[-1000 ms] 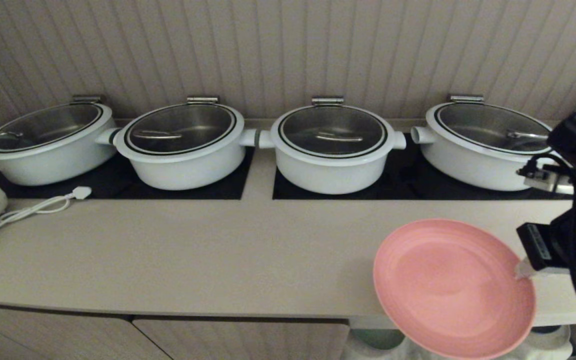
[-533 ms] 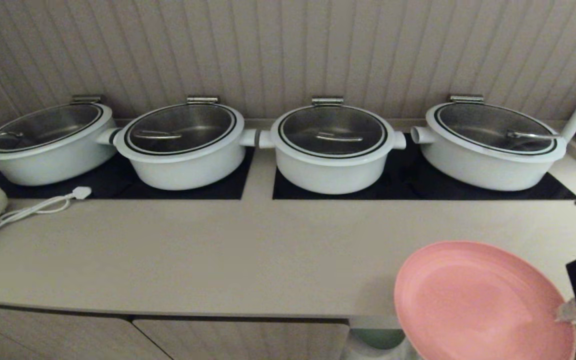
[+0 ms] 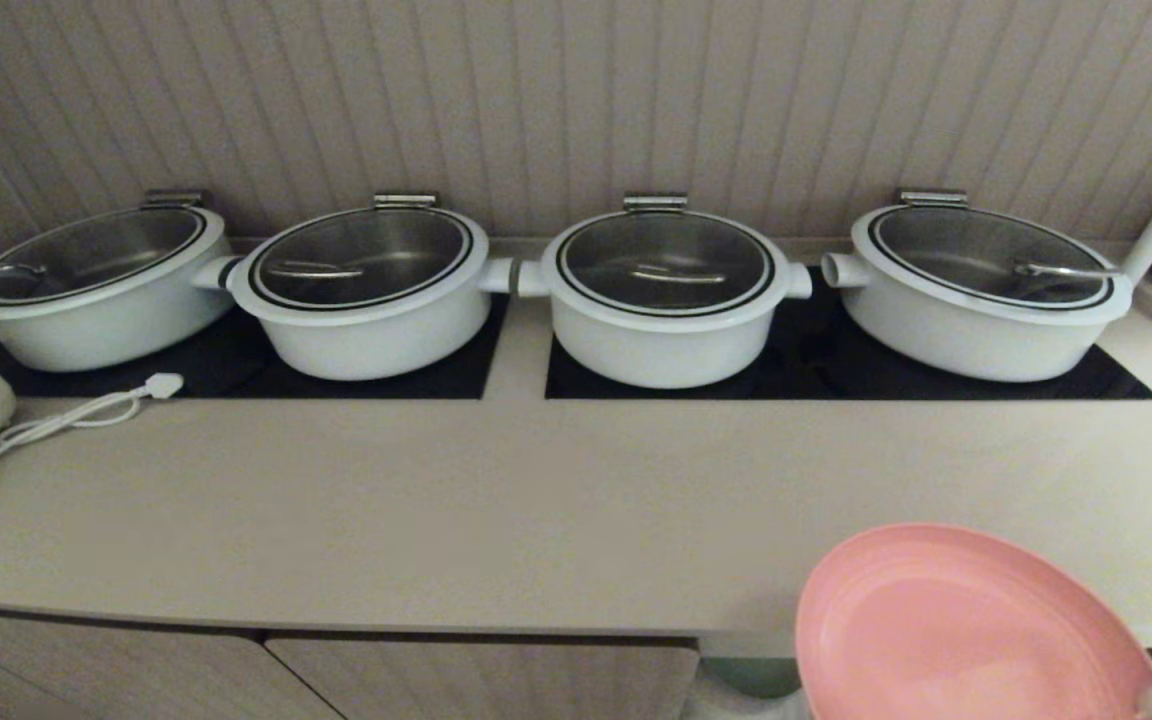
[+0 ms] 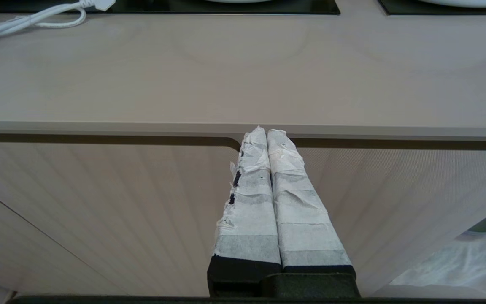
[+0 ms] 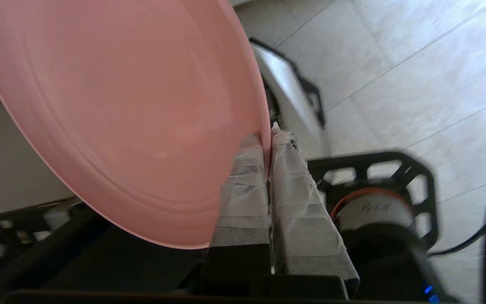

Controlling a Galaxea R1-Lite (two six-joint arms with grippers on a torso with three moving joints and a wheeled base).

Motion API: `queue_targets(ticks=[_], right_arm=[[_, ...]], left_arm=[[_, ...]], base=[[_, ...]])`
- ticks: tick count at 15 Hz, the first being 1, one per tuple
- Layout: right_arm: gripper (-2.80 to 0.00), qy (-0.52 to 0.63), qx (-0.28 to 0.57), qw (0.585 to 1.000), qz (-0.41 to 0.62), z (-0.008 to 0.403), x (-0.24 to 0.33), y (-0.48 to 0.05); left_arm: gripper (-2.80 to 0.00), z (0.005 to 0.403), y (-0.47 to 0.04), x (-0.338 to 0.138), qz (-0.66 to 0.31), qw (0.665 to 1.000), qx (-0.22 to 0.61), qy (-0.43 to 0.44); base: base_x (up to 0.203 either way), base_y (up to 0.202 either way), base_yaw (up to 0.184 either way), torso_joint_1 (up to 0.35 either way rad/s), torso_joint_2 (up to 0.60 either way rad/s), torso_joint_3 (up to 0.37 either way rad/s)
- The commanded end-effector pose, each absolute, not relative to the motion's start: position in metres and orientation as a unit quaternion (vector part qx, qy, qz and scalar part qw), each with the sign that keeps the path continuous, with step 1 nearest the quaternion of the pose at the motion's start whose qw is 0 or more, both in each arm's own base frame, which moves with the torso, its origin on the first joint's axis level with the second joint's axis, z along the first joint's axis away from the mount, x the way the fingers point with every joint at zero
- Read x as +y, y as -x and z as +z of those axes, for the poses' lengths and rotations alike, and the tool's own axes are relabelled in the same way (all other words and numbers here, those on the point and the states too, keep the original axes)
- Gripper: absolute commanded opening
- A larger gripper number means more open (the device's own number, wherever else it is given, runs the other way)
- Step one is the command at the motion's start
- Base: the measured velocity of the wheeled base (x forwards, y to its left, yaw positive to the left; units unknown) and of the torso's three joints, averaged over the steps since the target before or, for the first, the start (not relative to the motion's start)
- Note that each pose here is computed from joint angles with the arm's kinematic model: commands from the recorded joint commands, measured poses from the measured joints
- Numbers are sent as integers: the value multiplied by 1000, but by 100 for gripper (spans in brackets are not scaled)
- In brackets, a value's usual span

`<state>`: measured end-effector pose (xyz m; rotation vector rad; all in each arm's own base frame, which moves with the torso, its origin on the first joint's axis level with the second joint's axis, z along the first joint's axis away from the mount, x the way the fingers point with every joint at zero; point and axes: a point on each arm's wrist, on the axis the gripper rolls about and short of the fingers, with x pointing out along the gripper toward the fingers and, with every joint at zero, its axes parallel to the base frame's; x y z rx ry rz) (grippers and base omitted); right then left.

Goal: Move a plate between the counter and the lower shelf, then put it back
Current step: Put the plate in the cupboard

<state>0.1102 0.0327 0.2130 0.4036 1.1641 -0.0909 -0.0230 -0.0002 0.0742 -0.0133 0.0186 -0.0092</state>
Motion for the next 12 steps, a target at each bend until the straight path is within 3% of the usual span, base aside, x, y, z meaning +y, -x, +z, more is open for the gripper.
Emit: queue_targets(ticks=[1,12], right_arm=[[-280,-212,546,809,-45,214,31,-101],[-280,-196,584,787,-31,215,23,-61]], left_arm=[[-280,74,23,0,-5,1000,9,6],[-280,74,23,0,-5,1000,9,7]], base=[[0,0,0,0,0,0],[0,0,0,0,0,0]])
